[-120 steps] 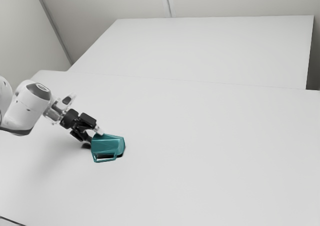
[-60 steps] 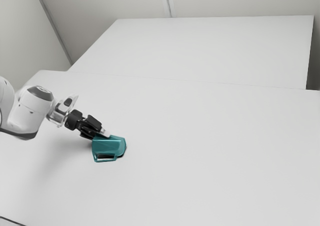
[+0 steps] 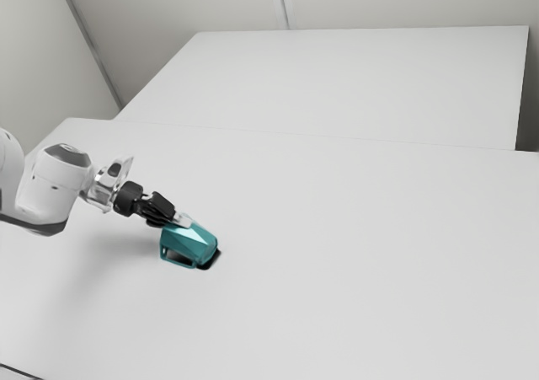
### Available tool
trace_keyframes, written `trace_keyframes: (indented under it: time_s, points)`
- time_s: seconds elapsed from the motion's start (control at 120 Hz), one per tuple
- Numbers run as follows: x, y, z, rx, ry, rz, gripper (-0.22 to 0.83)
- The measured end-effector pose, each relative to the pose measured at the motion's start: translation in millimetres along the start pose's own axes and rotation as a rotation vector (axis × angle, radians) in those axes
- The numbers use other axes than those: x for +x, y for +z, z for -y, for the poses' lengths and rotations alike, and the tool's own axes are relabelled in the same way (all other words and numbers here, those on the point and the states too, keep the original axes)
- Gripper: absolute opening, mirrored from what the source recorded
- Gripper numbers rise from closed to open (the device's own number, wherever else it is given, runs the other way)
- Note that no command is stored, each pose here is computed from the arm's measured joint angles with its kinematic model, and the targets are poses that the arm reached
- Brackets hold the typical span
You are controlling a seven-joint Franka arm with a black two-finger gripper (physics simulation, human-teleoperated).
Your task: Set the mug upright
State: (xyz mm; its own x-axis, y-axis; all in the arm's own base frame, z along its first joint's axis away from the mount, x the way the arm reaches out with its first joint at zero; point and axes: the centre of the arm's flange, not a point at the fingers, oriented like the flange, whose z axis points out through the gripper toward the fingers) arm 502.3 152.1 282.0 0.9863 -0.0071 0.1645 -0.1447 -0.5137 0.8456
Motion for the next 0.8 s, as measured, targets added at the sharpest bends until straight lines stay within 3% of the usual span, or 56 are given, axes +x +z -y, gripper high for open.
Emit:
trace_keyframes:
  time_s: [0.383, 0.633, 0.8]
  points:
    - [4.1, 3.2, -12.6, -0.031, 0.049, 0.002, -0.16]
    - [18.2, -9.8, -46.3, 0.011, 0.139, 0.001, -0.17]
    - [39.2, -10.7, -77.0, 0.145, 0.258, 0.073, -0.17]
